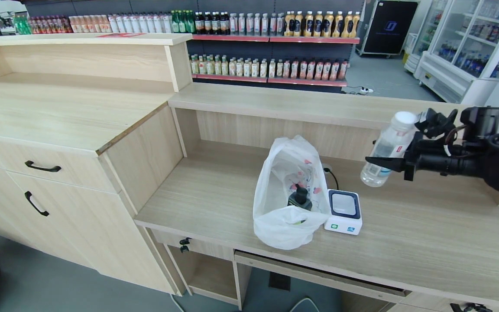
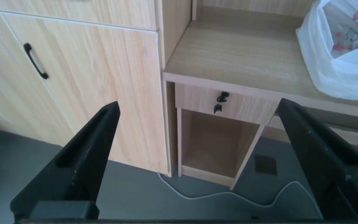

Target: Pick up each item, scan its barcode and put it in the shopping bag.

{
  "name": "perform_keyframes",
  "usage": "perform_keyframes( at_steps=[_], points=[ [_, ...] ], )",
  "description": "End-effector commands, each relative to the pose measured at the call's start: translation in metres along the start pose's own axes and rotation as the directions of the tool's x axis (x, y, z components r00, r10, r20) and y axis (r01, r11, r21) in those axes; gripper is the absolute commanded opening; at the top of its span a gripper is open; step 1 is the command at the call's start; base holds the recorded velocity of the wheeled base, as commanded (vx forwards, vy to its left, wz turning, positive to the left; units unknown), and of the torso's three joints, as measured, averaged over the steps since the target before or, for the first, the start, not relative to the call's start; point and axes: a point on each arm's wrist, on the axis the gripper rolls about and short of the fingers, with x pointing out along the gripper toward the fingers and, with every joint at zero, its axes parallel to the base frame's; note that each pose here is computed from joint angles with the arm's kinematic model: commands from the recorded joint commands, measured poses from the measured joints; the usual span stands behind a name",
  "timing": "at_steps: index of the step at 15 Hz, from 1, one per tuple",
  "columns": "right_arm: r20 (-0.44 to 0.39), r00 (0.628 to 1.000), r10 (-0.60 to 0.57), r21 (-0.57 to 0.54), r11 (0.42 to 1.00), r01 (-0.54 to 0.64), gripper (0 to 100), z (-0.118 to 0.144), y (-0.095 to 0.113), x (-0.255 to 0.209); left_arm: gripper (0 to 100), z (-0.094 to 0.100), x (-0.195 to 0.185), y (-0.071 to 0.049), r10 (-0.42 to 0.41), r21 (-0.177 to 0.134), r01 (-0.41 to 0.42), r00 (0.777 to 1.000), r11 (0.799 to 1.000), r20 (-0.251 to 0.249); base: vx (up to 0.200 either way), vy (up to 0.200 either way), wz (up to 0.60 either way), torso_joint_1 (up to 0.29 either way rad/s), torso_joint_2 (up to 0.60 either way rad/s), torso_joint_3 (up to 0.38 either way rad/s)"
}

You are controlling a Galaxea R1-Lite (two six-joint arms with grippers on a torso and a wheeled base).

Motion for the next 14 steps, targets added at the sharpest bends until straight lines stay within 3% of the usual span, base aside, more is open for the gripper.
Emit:
perform_keyframes(
  at_steps=[1,4,5,9,11,12,14],
  points=[
    [-0.04,0.987,-0.158,0.12,0.979,0.162,0,0.034,0.019,-0.038,100,0.0,0.0,0.0,0.001,0.0,-0.001,1.0,1.0,0.001,0.0,0.0,0.0,0.0,0.0,0.0],
    [-0.131,0.925,-0.357,0.309,0.872,0.38,0,0.028,0.026,-0.04,100,0.0,0.0,0.0,0.001,0.0,-0.001,1.0,1.0,-0.001,0.0,0.0,0.0,0.0,0.0,0.0],
    [-0.182,0.883,-0.433,0.345,0.812,0.47,0,0.024,0.031,-0.035,100,0.0,0.0,0.0,0.001,0.0,-0.001,1.0,1.0,-0.001,0.0,0.0,0.0,0.0,0.0,0.0],
    [-0.213,0.851,-0.479,0.332,0.784,0.524,0,0.021,0.041,-0.028,100,0.0,0.0,0.0,0.001,0.0,-0.001,1.0,1.0,0.001,0.0,0.0,0.0,0.0,0.0,0.0],
    [-0.286,0.78,-0.556,0.298,0.722,0.624,0,0.019,0.046,-0.025,100,0.0,0.0,0.0,0.001,0.0,-0.001,1.0,1.0,-0.001,0.0,0.0,0.0,0.0,0.0,0.0],
    [-0.347,0.707,-0.617,0.261,0.66,0.704,0,0.015,0.051,-0.024,100,0.0,0.0,0.0,0.001,0.0,-0.001,1.0,1.0,0.001,0.0,0.0,0.0,0.0,0.0,0.0],
    [-0.404,0.598,-0.693,0.153,0.593,0.791,0,0.015,0.055,-0.022,100,0.0,0.0,0.0,0.001,0.0,-0.001,1.0,1.0,0.001,0.0,0.0,0.0,0.0,0.0,0.0]
  ],
)
